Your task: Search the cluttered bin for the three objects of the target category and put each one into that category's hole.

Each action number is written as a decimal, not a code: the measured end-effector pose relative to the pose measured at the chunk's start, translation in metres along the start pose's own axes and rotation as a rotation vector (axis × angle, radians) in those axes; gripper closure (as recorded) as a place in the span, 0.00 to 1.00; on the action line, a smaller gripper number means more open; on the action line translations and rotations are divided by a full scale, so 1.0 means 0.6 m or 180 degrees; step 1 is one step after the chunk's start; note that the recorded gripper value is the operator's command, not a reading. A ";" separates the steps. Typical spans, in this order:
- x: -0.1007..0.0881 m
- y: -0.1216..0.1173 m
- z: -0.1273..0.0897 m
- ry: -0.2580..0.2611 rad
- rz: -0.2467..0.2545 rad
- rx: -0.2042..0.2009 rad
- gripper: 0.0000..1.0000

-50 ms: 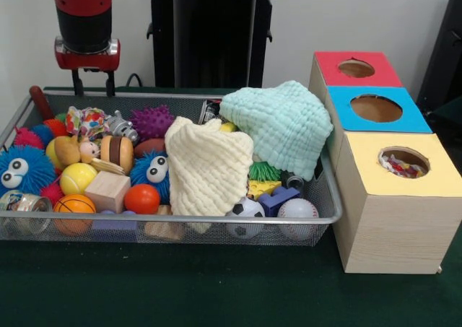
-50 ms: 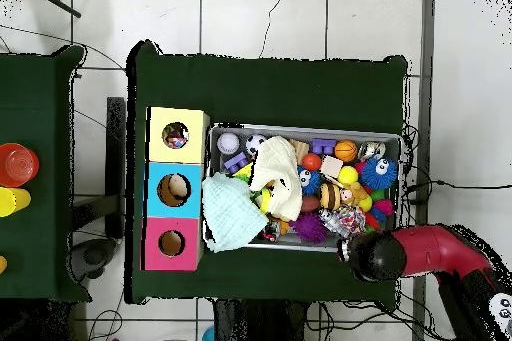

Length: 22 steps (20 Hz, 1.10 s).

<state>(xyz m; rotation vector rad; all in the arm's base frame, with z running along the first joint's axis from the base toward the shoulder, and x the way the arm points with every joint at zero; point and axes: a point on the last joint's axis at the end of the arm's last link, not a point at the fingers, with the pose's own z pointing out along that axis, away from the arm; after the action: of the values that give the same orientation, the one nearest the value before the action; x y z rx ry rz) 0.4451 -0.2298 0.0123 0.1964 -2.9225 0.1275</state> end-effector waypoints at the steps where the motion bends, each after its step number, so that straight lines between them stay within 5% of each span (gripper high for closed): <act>1: 0.000 0.000 0.000 0.0000 -0.0009 0.0010 0.00; 13: 0.009 -0.012 0.035 -0.0329 -0.0316 0.0285 0.00; 22: 0.012 -0.025 0.066 -0.0487 -0.0296 0.0284 0.00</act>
<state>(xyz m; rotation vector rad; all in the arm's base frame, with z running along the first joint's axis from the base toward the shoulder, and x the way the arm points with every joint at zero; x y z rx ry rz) 0.4324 -0.2495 -0.0237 0.3714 -3.0549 0.2384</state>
